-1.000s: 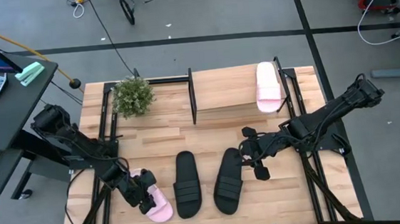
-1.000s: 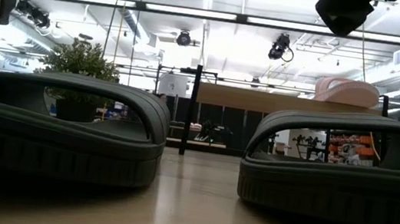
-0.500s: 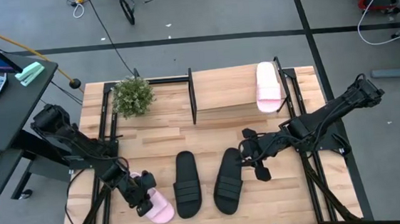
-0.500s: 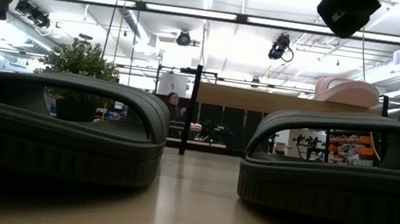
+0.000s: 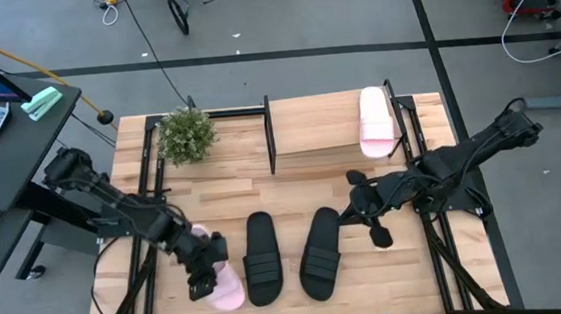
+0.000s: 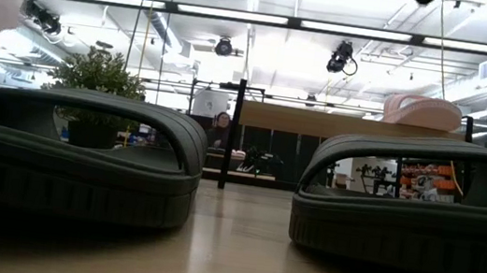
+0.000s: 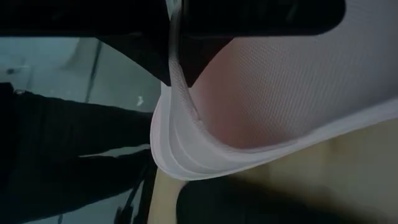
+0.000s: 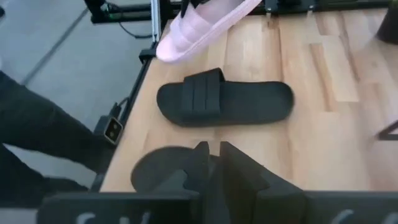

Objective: Pick and place slides into the shelf
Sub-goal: Put the pink slipper on the shelf

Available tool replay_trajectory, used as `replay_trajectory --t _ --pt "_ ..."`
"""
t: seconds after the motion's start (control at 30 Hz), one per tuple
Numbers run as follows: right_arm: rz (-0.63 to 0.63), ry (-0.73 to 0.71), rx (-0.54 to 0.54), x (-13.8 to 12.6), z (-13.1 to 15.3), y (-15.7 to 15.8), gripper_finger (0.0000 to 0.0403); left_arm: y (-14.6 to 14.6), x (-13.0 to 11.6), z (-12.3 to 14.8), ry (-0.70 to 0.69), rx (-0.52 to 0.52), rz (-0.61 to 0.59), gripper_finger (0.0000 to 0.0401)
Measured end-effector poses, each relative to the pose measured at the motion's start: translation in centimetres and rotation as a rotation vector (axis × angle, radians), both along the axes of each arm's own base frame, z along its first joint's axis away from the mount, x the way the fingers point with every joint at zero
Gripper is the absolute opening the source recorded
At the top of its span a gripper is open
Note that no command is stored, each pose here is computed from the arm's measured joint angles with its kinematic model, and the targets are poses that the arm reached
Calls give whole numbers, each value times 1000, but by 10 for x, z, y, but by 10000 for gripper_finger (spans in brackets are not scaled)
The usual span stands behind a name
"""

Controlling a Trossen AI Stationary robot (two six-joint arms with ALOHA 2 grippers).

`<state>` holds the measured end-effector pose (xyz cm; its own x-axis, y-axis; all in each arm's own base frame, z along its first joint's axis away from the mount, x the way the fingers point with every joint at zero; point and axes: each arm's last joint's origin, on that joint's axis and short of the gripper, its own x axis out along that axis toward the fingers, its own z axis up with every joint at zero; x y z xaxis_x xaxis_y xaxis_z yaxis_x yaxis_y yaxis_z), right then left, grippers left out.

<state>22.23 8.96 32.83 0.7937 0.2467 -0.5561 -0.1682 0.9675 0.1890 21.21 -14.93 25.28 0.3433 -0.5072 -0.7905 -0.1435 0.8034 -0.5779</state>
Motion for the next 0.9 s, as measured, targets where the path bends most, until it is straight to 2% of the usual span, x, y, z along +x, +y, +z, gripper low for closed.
replay_trajectory --t 0.17,0.37,0.57,0.9 --pt "21 26 -98 -14 33 2 8 38 25 31 -103 75 13 12" --pt "-38 36 -129 -34 58 7 9 88 55 67 -279 121 81 12" --pt "-61 21 -125 -46 60 20 5 124 89 96 -406 164 42 12" --pt "-99 -7 -165 -62 60 34 3 177 147 117 -457 240 -105 12"
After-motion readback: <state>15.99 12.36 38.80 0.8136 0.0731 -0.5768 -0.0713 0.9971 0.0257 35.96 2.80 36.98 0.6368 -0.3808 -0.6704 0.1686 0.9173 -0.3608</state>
